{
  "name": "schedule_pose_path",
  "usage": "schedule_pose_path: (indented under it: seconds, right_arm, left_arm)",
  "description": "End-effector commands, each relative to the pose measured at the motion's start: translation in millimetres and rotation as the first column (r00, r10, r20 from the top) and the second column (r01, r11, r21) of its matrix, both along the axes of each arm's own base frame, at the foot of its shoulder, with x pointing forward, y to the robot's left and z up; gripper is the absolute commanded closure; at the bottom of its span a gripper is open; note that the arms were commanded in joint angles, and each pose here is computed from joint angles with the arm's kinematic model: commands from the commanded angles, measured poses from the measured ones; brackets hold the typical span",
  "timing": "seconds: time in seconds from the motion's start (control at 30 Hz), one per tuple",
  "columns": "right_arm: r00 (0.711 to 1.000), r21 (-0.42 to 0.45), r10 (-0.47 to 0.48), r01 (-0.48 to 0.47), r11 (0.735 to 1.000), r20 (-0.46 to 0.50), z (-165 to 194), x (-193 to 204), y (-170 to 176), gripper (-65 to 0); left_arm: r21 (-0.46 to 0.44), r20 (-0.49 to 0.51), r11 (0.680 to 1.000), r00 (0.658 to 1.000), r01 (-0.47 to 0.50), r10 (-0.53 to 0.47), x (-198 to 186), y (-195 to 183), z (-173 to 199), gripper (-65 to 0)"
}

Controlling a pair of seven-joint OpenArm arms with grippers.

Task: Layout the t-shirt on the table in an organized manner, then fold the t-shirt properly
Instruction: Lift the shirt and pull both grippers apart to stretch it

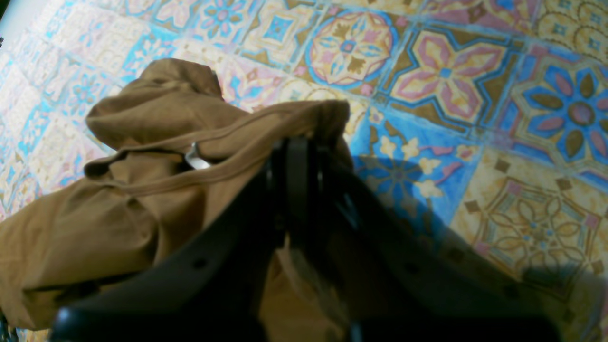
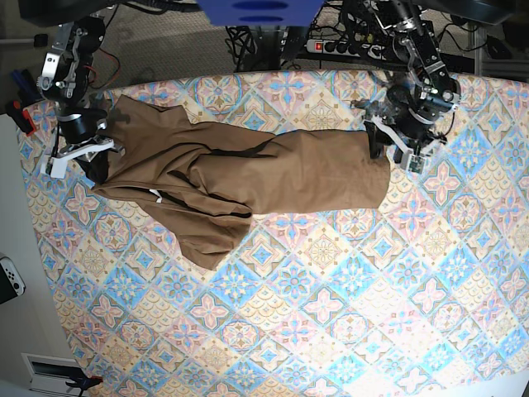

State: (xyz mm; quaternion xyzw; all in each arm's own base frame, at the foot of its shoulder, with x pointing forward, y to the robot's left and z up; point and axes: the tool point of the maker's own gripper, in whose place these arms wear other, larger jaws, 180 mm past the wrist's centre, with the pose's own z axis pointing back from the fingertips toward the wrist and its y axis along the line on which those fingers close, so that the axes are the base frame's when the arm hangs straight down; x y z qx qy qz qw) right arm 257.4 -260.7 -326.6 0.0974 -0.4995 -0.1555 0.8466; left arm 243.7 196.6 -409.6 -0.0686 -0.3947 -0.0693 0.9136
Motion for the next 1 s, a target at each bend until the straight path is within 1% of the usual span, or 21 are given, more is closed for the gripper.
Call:
schedule_pose_path:
  seconds: [0.0, 0.1, 0.17, 0.2, 0.23, 0.3, 0.33, 0.43, 0.53, 0.6, 0.7, 0.73, 0.8, 0.87, 0.9, 0.97]
  right_arm:
    - [0.999, -0.016, 0.008, -0.007, 1.000, 0.049, 14, 6, -2, 0.0]
    - [0.999, -0.016, 0.008, -0.007, 1.000, 0.049, 14, 6, -2, 0.0]
    - [0.999, -0.016, 0.008, -0.007, 1.000, 0.049, 14, 6, -2, 0.0]
    - [0.999, -0.016, 0.008, -0.007, 1.000, 0.049, 14, 6, -2, 0.0]
    - [0.999, -0.016, 0.008, -0.007, 1.000, 0.049, 14, 6, -2, 0.0]
    - [0.999, -0.016, 0.008, -0.007, 1.000, 0.049, 14, 6, -2, 0.0]
    - [0.999, -0.016, 0.008, -0.007, 1.000, 0.049, 14, 6, -2, 0.0]
    - [0.999, -0.015, 0.008, -0.007, 1.000, 0.050, 14, 6, -2, 0.0]
    - [0.999, -0.015, 0.008, -0.007, 1.000, 0.050, 14, 6, -2, 0.0]
    - [0.999, -0.015, 0.008, -0.007, 1.000, 0.050, 14, 6, -2, 0.0]
    - [0.998, -0.015, 0.008, -0.007, 1.000, 0.057, 16, 8, -1, 0.0]
    - [0.998, -0.019, 0.008, -0.006, 1.000, 0.058, 17, 8, -2, 0.0]
    - [0.997, -0.021, 0.009, -0.007, 1.000, 0.077, 22, 14, -2, 0.0]
    - [0.991, -0.026, 0.015, -0.012, 1.000, 0.132, 39, 28, -1, 0.0]
    - [0.988, -0.029, 0.018, -0.013, 0.999, 0.151, 45, 32, 0, 0.0]
    - [0.984, -0.036, 0.020, -0.014, 0.999, 0.179, 55, 37, 1, 0.0]
  left_arm:
    - [-0.009, 0.043, 1.000, 0.999, 0.021, -0.021, 8, -4, 9, -30.5]
    - [-0.018, 0.040, 0.999, 0.999, 0.030, -0.029, 8, -9, 8, -30.1]
    - [-0.022, 0.041, 0.999, 0.999, 0.031, -0.030, 8, -11, 8, -26.1]
    - [-0.026, 0.041, 0.999, 0.999, 0.033, -0.032, 8, -13, 7, -21.5]
    - [-0.036, 0.041, 0.998, 0.998, 0.041, -0.040, 9, -19, 7, -15.6]
    - [-0.042, 0.043, 0.997, 0.997, 0.063, -0.061, 10, -29, 7, -2.3]
    - [-0.046, 0.043, 0.997, 0.997, 0.070, -0.068, 11, -33, 7, 0.0]
    - [-0.056, 0.033, 0.995, 0.997, 0.076, -0.075, 10, -40, 6, 0.0]
    - [-0.002, 0.007, 0.995, 0.995, 0.099, -0.099, 10, -38, 20, 0.0]
    - [0.051, 0.039, 0.993, 0.993, 0.107, -0.109, 14, -35, 42, 0.0]
    - [0.090, 0.138, 0.990, 0.984, 0.104, -0.116, 29, -37, 84, 0.0]
    - [0.111, 0.156, 0.989, 0.981, 0.101, -0.118, 34, -36, 96, 0.0]
    - [0.149, 0.173, 0.987, 0.980, 0.068, -0.094, 42, -24, 113, 0.0]
    - [0.174, 0.168, 0.984, 0.984, 0.027, -0.057, 50, -11, 123, 0.0]
    - [0.184, 0.157, 0.983, 0.987, 0.000, -0.029, 52, -1, 125, 0.0]
    - [0.199, 0.140, 0.976, 0.989, -0.085, 0.057, 54, 26, 132, 0.0]
